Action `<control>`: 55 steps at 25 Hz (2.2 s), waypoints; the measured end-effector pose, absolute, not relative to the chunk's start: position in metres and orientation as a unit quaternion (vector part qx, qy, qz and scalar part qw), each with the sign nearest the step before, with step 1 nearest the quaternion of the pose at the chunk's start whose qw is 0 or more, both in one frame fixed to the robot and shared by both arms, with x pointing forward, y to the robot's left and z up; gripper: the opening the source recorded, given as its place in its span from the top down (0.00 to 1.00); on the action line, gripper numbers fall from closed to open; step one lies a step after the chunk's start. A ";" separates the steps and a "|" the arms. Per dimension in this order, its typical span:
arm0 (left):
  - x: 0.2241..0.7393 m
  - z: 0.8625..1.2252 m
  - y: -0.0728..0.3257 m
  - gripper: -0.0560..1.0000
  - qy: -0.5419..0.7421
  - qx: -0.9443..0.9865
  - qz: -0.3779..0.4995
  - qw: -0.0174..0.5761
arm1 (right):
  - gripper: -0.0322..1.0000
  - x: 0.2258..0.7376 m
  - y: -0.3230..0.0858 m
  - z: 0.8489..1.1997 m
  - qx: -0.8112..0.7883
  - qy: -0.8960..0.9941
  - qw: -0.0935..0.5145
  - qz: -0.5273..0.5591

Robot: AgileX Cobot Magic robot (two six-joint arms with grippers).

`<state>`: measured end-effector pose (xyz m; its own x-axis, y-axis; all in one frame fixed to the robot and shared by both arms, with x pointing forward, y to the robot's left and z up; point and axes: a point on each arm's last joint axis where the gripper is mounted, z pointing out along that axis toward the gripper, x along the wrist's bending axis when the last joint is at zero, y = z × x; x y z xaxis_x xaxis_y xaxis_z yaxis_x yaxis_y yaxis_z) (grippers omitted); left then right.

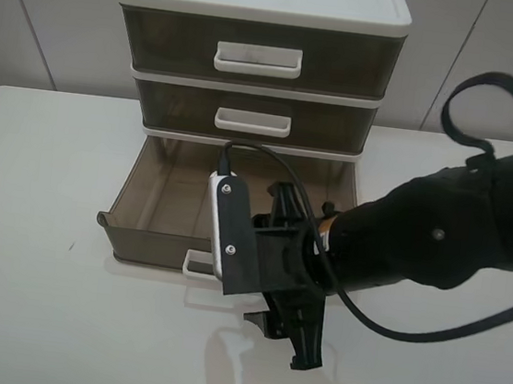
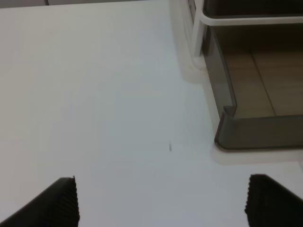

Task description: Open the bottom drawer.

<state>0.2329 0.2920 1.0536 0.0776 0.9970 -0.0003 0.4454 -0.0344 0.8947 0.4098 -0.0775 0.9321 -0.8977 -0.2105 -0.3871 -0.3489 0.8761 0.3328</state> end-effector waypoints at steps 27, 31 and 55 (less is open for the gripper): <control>0.233 1.054 0.292 0.27 0.578 0.624 0.357 0.386 | 0.20 0.404 -0.267 1.068 0.612 0.700 0.190 0.316; 0.233 1.054 0.292 0.27 0.578 0.624 0.357 0.386 | 0.20 0.364 -0.285 1.093 0.632 0.649 0.249 0.344; 0.233 1.054 0.292 0.27 0.578 0.624 0.357 0.386 | 0.20 0.231 -0.297 1.064 0.578 0.605 0.380 0.394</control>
<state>0.2329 0.2920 1.0536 0.0776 0.9970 -0.0003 0.4454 -0.0344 0.8947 0.2305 -0.2970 1.0639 -0.0428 0.9991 -0.0039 0.3994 0.0207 0.9165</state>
